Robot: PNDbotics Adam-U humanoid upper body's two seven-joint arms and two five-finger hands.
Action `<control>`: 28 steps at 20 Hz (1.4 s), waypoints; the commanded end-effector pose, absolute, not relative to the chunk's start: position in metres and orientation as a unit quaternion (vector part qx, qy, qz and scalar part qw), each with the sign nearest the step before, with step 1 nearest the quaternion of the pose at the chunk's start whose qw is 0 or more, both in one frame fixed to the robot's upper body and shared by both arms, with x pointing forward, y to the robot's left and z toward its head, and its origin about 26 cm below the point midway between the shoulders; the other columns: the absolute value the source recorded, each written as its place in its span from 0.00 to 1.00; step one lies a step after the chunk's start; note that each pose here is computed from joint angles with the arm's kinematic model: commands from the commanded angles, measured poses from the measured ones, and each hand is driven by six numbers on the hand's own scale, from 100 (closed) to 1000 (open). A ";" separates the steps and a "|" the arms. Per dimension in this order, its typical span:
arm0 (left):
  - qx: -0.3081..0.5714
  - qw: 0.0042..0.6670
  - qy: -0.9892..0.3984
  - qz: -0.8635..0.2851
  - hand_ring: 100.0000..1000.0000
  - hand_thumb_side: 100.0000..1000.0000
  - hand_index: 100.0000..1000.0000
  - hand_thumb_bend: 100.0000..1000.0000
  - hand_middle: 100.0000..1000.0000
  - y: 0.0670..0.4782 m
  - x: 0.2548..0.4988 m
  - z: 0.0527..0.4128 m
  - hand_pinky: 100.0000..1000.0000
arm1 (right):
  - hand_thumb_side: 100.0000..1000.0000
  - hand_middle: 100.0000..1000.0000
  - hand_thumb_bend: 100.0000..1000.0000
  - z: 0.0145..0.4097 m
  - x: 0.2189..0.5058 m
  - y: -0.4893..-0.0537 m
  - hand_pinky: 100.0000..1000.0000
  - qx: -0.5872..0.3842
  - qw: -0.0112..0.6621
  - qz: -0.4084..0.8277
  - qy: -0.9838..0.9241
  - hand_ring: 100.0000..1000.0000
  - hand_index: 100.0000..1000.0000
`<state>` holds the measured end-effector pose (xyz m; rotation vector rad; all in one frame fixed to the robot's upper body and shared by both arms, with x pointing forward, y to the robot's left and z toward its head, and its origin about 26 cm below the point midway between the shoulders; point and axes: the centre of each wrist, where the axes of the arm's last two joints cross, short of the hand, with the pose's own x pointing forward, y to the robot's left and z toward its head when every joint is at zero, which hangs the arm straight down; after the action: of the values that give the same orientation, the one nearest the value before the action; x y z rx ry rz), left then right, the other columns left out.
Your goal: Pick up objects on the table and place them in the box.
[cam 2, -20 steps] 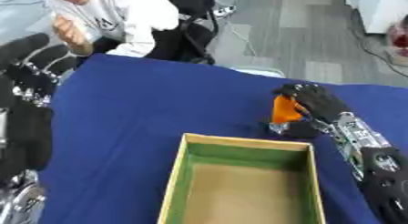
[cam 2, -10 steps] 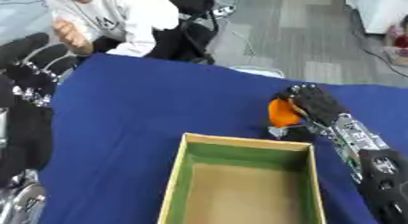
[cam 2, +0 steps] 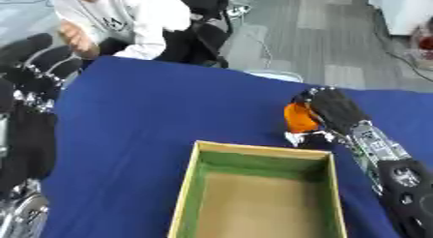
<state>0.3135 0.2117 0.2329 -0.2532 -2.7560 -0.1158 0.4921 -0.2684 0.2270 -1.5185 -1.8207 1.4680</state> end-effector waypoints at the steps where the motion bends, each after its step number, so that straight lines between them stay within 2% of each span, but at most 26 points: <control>1: -0.093 0.169 -0.980 -0.046 0.74 0.49 0.80 0.83 0.77 0.212 0.310 0.240 0.82 | 0.39 0.00 0.04 0.245 0.491 -0.266 0.00 -0.534 0.169 0.492 -0.667 0.00 0.00; 19: -0.079 0.187 -0.978 -0.047 0.74 0.49 0.80 0.82 0.77 0.220 0.309 0.232 0.82 | 0.38 0.00 0.05 0.289 0.481 -0.247 0.00 -0.533 0.177 0.465 -0.684 0.00 0.00; 23: -0.076 0.194 -0.977 -0.047 0.74 0.49 0.80 0.82 0.77 0.222 0.308 0.229 0.82 | 0.39 0.00 0.06 0.299 0.469 -0.231 0.00 -0.516 0.167 0.474 -0.694 0.00 0.00; 28: -0.066 0.193 -0.978 -0.046 0.74 0.48 0.80 0.82 0.77 0.226 0.308 0.229 0.82 | 0.39 0.00 0.07 0.315 0.439 -0.209 0.00 -0.471 0.146 0.496 -0.715 0.00 0.00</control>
<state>0.3115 0.2216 0.2206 -0.2060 -2.7130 -0.1142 0.4500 -0.2101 0.2961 -1.3377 -2.0190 1.4221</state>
